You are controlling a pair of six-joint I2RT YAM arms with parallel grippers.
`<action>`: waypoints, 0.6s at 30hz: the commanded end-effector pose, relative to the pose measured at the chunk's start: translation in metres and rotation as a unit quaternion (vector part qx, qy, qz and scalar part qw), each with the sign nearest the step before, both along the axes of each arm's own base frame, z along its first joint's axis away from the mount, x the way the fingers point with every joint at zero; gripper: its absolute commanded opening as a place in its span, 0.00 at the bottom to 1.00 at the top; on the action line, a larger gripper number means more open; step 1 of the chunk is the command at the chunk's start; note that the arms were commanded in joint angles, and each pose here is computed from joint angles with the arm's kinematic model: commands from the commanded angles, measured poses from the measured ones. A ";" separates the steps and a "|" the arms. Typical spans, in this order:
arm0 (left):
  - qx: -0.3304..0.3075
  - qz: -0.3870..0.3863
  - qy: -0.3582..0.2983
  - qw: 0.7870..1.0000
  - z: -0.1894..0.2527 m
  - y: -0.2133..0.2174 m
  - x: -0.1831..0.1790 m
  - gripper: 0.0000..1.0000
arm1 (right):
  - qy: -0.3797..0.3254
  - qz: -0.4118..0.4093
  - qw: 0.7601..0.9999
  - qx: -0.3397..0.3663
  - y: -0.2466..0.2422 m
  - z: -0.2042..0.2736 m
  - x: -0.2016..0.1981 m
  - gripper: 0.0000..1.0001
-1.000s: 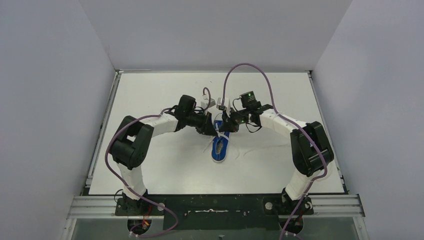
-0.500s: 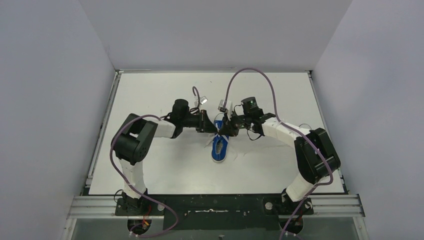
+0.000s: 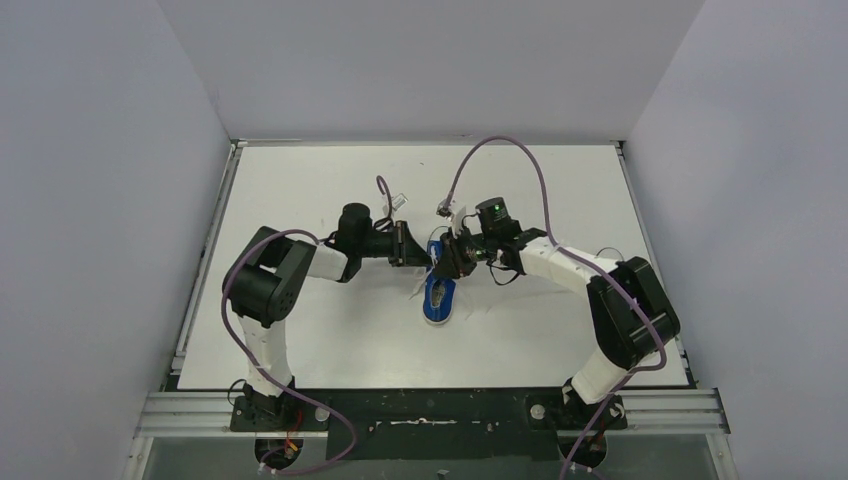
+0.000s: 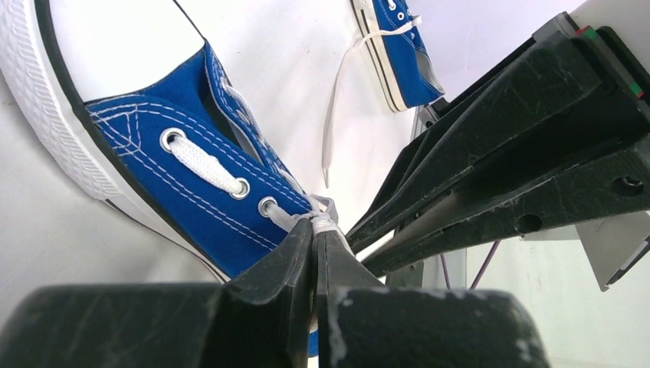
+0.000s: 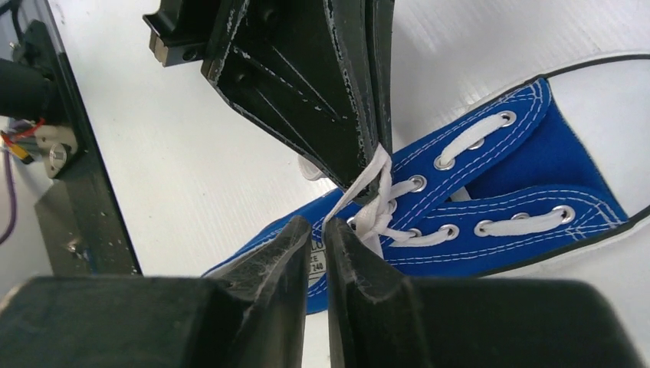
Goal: Tie the shoes
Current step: Cross the shoelace with the shoelace.
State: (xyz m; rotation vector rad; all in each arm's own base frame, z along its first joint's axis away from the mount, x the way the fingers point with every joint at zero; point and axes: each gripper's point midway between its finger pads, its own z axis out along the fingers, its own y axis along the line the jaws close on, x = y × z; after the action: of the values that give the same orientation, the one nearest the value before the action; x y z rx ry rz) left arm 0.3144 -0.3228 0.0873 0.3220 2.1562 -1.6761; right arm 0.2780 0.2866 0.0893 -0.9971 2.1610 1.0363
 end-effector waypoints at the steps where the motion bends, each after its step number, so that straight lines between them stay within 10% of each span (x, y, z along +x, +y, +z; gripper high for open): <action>1: -0.034 0.028 -0.076 0.996 0.029 0.001 0.028 0.00 | 0.081 -0.024 0.995 0.056 0.012 0.040 -0.027 0.22; 7: -0.035 0.021 -0.083 0.996 0.029 0.002 0.024 0.00 | 0.058 -0.100 0.993 0.036 -0.021 0.066 -0.005 0.43; 18: -0.039 0.009 -0.089 0.995 0.031 0.001 0.022 0.00 | 0.033 -0.179 0.983 0.002 -0.026 0.049 0.073 0.22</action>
State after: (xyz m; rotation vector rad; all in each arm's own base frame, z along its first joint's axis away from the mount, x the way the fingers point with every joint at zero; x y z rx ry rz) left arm 0.3262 -0.3208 0.0986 0.3351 2.0712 -1.6655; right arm 0.3221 0.2578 0.1344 -0.6044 2.3109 0.9451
